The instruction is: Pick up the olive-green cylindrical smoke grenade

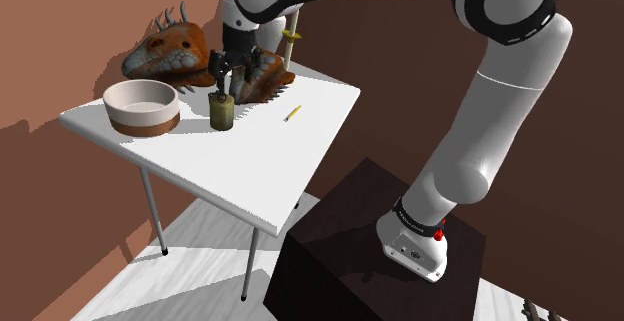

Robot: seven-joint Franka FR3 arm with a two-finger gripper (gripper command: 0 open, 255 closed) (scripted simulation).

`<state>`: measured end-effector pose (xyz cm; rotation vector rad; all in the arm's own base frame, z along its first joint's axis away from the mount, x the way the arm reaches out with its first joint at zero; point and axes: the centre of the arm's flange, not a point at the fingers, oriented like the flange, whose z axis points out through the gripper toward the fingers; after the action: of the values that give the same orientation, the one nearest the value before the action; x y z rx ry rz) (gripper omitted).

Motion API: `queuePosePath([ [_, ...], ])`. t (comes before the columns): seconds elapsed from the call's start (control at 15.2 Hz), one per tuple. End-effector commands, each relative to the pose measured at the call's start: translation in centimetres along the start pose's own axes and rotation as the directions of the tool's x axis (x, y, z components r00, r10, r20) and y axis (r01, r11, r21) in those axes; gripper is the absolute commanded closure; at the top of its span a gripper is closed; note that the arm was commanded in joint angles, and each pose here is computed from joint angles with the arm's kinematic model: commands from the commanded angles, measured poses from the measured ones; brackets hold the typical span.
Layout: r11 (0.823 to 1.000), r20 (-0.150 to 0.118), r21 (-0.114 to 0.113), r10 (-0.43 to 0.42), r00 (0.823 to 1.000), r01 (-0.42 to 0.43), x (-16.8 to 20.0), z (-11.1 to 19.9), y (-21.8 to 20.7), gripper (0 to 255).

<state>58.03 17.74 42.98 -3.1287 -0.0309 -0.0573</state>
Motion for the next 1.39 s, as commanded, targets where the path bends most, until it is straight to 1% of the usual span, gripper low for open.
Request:
queuePosePath([
  [0.0, 1.000, 0.013, -0.010, 0.000, 1.000, 0.000, 1.8, 2.1, -1.1, 0],
  [0.07, 1.000, 0.013, -0.011, 0.000, 1.000, 0.000, 1.8, 2.1, -1.1, 0],
  [0.53, 1.000, 0.013, -0.011, 0.000, 1.000, 0.000, 1.7, 6.1, -1.1, 0],
  [0.66, 1.000, 0.013, -0.011, 0.000, 1.000, 0.000, 1.7, 6.1, -1.1, 0],
  [0.73, 1.000, 0.013, -0.011, 0.000, 1.000, 0.000, 1.7, 6.2, -1.2, 255],
  [1.32, 1.000, 0.013, -0.011, 0.000, 1.000, 0.000, 1.7, 6.1, -1.1, 255],
])
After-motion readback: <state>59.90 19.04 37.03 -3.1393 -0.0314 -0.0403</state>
